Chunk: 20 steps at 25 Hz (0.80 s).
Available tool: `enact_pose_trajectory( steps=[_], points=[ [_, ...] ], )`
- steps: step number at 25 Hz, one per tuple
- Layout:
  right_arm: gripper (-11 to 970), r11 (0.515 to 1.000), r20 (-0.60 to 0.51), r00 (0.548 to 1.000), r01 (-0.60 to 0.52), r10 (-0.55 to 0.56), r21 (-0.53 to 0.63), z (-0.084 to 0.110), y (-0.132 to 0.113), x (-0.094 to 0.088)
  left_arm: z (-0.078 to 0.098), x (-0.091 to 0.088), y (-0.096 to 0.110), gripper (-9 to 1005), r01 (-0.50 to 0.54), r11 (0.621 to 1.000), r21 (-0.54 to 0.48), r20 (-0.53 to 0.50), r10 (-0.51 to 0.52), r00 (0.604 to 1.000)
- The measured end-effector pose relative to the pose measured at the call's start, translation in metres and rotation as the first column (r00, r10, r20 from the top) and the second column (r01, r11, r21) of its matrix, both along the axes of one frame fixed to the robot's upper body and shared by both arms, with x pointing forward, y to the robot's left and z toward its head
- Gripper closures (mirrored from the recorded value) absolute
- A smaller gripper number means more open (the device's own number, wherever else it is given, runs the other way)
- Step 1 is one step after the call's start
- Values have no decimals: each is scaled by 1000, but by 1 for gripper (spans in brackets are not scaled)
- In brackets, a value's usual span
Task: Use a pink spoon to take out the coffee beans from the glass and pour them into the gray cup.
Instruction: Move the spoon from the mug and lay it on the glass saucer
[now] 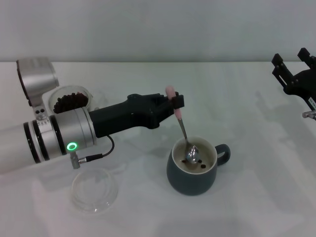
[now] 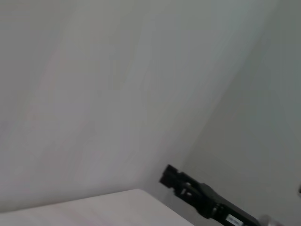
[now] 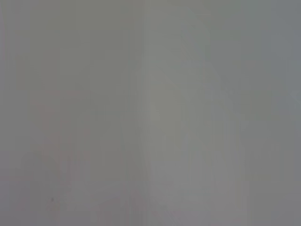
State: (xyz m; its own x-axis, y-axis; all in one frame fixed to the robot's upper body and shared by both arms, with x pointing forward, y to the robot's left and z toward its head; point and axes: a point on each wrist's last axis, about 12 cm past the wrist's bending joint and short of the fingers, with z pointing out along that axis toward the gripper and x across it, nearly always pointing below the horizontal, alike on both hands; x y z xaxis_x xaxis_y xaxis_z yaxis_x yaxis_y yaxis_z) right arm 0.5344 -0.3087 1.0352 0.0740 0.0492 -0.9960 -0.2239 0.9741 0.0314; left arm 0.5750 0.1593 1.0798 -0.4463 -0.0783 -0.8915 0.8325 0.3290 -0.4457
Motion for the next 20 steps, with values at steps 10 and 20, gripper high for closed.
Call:
enact_pose_trajectory(
  steps=[10,20],
  points=[
    [240,1000,-3,1000,14,-14,13,-2,-4,-5,5,-8,-2,866,86,996,17,167,-88,982],
    [241,1000,9,1000,23,-23,13,-1,-8,-7,9,-12,35,867,-117,970,-212,44,129,991]
  ],
)
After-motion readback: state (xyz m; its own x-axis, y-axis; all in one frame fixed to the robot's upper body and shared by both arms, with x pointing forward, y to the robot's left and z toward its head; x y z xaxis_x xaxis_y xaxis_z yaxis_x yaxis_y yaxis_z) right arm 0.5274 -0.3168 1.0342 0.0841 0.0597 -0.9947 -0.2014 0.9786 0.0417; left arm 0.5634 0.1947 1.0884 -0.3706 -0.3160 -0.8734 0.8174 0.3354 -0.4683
